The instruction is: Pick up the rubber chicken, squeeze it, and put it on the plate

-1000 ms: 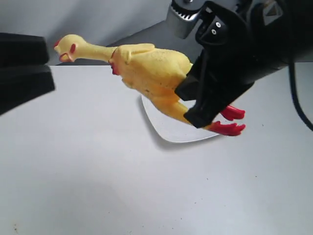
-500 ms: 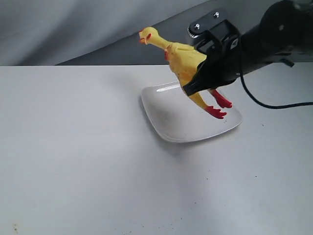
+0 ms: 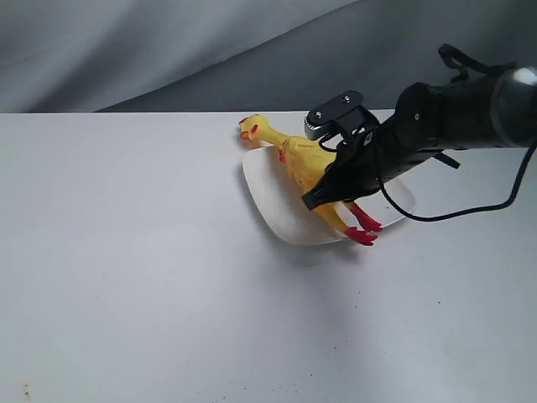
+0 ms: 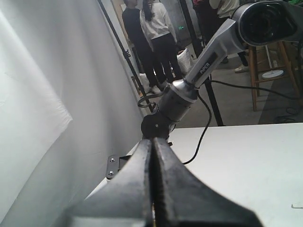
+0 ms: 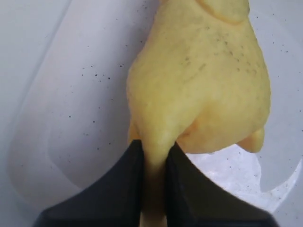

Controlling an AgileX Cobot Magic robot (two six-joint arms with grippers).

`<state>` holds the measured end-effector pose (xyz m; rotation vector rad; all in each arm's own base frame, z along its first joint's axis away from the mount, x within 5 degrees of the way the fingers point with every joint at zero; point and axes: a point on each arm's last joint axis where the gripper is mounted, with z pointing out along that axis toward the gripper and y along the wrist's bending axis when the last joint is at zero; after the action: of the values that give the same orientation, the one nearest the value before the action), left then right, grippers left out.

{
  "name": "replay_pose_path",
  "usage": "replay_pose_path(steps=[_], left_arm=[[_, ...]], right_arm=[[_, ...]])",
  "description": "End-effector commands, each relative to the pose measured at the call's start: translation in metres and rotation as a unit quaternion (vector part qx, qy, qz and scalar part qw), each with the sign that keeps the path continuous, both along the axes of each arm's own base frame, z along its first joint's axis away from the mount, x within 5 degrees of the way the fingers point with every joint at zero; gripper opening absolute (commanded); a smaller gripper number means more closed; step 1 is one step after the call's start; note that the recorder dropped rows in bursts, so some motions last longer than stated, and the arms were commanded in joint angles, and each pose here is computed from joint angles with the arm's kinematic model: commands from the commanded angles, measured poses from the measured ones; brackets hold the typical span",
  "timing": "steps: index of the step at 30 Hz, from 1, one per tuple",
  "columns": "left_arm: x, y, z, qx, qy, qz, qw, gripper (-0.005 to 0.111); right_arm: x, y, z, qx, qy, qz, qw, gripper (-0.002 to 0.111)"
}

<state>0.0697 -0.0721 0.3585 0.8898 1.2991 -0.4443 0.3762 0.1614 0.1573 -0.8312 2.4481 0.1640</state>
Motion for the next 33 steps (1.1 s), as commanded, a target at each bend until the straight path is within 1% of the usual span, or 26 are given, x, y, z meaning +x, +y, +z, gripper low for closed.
replay_pose_path(steps=[1,4,6,8,9,10,11,12,13,14,15,16,17,19,20,21,22,23,25,27,29,33], left_arm=[[0.000,0.001,0.000,-0.009,0.004,0.005,1.000,0.000],[0.000,0.001,0.000,-0.009,0.004,0.005,1.000,0.000],[0.000,0.001,0.000,-0.009,0.004,0.005,1.000,0.000],[0.000,0.001,0.000,-0.009,0.004,0.005,1.000,0.000],[0.000,0.001,0.000,-0.009,0.004,0.005,1.000,0.000],[0.000,0.001,0.000,-0.008,0.003,0.005,1.000,0.000],[0.000,0.001,0.000,-0.008,0.003,0.005,1.000,0.000],[0.000,0.001,0.000,-0.008,0.003,0.005,1.000,0.000],[0.000,0.001,0.000,-0.008,0.003,0.005,1.000,0.000],[0.000,0.001,0.000,-0.008,0.003,0.005,1.000,0.000],[0.000,0.001,0.000,-0.008,0.003,0.005,1.000,0.000],[0.000,0.001,-0.002,-0.008,0.006,0.005,1.000,0.000],[0.001,0.000,-0.006,-0.007,0.012,0.005,1.000,0.000],[0.002,0.000,-0.011,-0.006,0.020,0.005,1.000,0.000],[0.003,0.000,-0.013,-0.005,0.023,0.005,1.000,0.000],[0.003,0.000,-0.014,-0.005,0.025,0.005,1.000,0.000],[0.003,0.000,-0.014,-0.005,0.025,0.005,1.000,0.000],[0.003,0.000,-0.014,-0.005,0.025,0.005,1.000,0.000],[0.003,0.000,-0.015,-0.004,0.026,0.004,1.000,0.000],[0.001,-0.001,-0.015,-0.003,0.027,-0.006,1.000,0.000],[0.000,-0.002,-0.015,0.000,0.029,-0.018,0.999,0.000],[-0.001,-0.003,-0.016,0.001,0.030,-0.025,0.999,0.000]], right_arm=[[0.000,-0.004,0.001,-0.015,0.004,0.004,1.000,0.013],[-0.004,-0.008,-0.001,-0.044,0.027,0.011,0.999,0.036],[-0.007,-0.012,-0.003,-0.072,0.043,0.014,0.996,0.046],[-0.009,-0.017,-0.004,-0.093,0.057,0.000,0.994,0.049],[-0.010,-0.020,-0.002,-0.105,0.061,-0.010,0.993,0.048],[-0.011,-0.026,0.007,-0.125,0.055,-0.030,0.990,0.045],[-0.012,-0.028,0.015,-0.130,0.048,-0.038,0.990,0.042],[-0.016,-0.031,0.034,-0.129,0.031,-0.044,0.990,0.035],[-0.019,-0.033,0.048,-0.123,0.018,-0.047,0.991,0.032],[-0.027,-0.036,0.076,-0.110,-0.011,-0.052,0.992,0.026],[-0.032,-0.038,0.092,-0.103,-0.029,-0.054,0.993,0.023],[-0.046,-0.044,0.127,-0.083,-0.067,-0.061,0.992,0.016],[-0.061,-0.048,0.154,-0.061,-0.096,-0.066,0.991,0.008],[-0.091,-0.055,0.198,-0.033,-0.150,-0.066,0.986,0.000],[-0.106,-0.058,0.216,-0.018,-0.174,-0.064,0.983,0.000],[-0.131,-0.059,0.240,0.012,-0.209,-0.054,0.976,0.000],[-0.146,-0.060,0.253,0.030,-0.228,-0.047,0.972,0.000],[-0.174,-0.061,0.274,0.068,-0.258,-0.028,0.963,0.000],[-0.218,-0.064,0.299,0.132,-0.293,0.008,0.947,0.000],[-0.245,-0.070,0.310,0.173,-0.312,0.032,0.934,0.000],[-0.265,-0.074,0.312,0.205,-0.325,0.057,0.921,0.000],[-0.294,-0.089,0.291,0.236,-0.344,0.084,0.905,0.000]])
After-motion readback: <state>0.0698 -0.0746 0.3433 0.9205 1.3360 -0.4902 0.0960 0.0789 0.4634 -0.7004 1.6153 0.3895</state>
